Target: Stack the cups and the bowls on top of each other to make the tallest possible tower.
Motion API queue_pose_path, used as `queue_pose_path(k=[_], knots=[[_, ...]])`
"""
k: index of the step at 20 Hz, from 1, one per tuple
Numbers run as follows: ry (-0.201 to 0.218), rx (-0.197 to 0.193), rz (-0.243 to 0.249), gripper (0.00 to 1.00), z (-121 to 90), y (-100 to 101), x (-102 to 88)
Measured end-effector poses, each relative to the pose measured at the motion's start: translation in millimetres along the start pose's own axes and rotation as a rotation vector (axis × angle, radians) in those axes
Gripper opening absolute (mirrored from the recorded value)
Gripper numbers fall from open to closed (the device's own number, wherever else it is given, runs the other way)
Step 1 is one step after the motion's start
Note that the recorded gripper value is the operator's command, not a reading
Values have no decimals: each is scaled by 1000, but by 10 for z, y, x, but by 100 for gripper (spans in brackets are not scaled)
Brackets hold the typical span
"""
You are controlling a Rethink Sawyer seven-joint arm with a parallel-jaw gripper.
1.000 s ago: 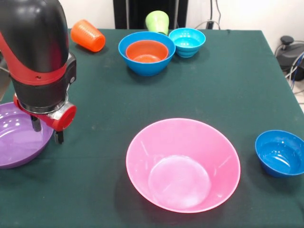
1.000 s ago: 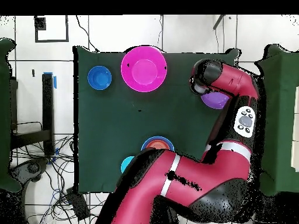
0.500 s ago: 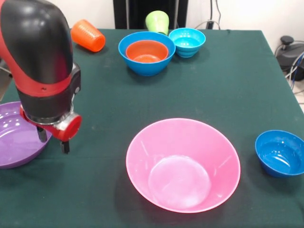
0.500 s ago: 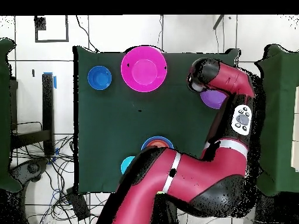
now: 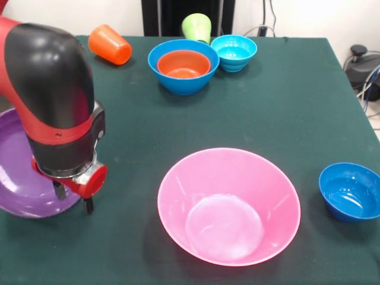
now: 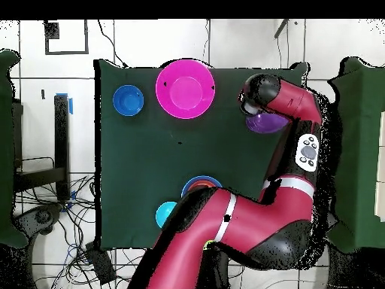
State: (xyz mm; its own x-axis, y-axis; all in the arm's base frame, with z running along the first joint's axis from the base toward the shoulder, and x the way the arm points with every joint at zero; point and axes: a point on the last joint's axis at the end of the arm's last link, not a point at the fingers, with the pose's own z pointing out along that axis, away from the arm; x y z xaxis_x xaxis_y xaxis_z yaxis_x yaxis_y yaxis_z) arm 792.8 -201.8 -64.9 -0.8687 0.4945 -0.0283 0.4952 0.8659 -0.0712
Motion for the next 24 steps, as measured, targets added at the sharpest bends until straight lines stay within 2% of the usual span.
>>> queue_pose_path(k=[2,7,24], knots=[[-13,-17,9,100,-17,-8,-65],[-14,-30,19,100,-10,-37,-93],[-30,-37,23,100,-25,-51,-158]])
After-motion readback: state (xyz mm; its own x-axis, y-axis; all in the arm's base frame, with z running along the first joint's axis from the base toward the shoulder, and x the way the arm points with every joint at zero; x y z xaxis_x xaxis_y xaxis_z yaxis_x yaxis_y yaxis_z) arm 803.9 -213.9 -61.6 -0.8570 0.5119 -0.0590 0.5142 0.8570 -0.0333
